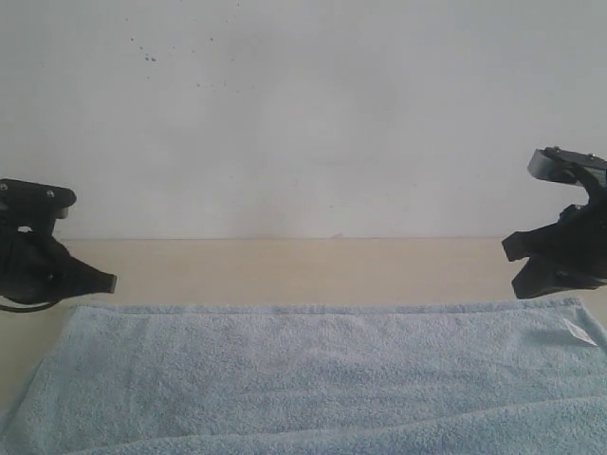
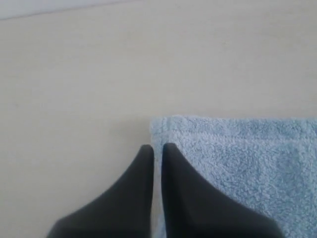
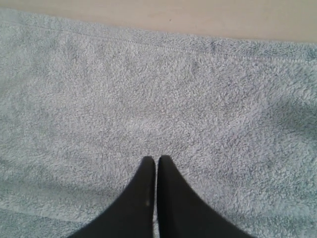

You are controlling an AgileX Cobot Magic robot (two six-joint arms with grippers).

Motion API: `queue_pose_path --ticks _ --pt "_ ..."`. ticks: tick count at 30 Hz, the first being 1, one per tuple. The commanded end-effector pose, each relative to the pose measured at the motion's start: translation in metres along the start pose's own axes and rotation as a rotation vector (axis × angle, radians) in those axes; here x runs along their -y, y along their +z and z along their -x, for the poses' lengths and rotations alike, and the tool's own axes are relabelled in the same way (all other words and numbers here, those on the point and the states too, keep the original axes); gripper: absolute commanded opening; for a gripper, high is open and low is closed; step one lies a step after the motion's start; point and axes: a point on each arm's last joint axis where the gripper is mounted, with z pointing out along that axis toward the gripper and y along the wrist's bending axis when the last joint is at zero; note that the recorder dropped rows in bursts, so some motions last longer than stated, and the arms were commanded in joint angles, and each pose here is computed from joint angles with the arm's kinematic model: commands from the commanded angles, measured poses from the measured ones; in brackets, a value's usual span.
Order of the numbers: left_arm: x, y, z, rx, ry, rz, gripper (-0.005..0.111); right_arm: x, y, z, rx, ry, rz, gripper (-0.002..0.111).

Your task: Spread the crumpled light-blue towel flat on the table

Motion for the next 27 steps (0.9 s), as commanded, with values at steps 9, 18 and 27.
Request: queue_pose_path --ticks 9,18,27 --pt "0.012 0.034 -0.016 -0.053 0.092 -0.017 0.006 -0.001 -0.003 0.002 0.021 -0.022 -0.006 0.001" --pt "0.014 0.046 -0.015 -0.062 0.071 -0.035 0.006 0.0 -0.003 0.003 0.034 -0.026 -0.016 0.001" --pt "-0.015 0.048 -0.015 -0.095 -0.03 -0.063 0.006 0.0 -0.003 0.004 0.041 -0.028 -0.021 0.001"
